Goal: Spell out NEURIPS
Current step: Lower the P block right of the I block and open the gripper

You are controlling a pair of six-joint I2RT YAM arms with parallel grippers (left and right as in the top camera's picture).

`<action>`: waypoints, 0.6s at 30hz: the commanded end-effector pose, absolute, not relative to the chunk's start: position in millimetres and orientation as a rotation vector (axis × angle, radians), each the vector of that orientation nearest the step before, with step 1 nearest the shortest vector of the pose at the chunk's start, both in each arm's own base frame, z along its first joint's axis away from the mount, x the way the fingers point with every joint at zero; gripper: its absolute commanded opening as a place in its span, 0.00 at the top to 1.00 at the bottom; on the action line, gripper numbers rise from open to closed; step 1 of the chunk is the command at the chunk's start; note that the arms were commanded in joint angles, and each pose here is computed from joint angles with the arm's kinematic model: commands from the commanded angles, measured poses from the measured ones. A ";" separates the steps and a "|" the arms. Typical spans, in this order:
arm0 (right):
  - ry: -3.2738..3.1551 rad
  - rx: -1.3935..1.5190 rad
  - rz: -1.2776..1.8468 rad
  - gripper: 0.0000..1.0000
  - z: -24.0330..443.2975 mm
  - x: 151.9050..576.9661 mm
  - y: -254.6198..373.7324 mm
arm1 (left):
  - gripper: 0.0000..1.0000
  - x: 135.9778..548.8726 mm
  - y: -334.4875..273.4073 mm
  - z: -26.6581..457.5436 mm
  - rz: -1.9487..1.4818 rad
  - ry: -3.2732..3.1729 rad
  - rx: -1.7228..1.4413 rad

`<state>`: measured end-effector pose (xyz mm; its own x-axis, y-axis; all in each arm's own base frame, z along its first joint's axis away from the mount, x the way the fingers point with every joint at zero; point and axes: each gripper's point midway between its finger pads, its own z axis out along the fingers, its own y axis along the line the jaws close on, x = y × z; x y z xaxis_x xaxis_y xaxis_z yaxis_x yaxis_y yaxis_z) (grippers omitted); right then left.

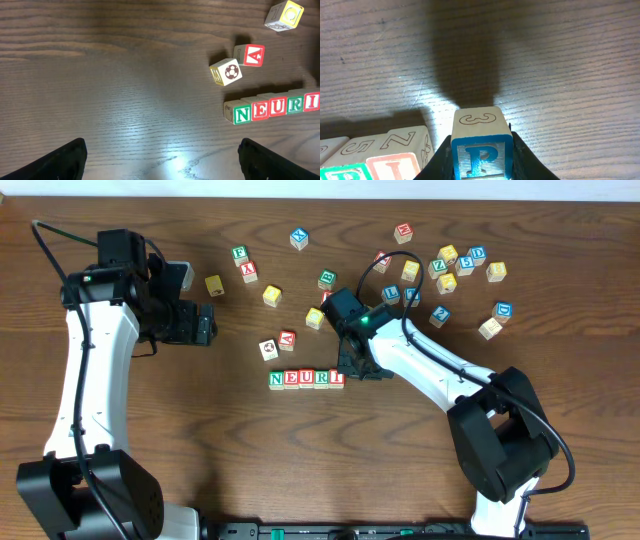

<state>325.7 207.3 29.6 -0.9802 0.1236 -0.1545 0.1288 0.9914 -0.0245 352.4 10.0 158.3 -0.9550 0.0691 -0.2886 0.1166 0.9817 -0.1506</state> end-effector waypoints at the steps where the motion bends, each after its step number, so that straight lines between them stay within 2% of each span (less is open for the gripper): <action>1: 2.968 0.146 -0.035 0.84 36.8 318.9 218.1 | 0.05 354.6 8.3 169.3 -0.244 2.810 0.159; 18: 2.946 0.123 -0.091 0.83 37.6 312.4 222.3 | 0.05 354.5 8.3 169.3 -0.244 2.811 0.159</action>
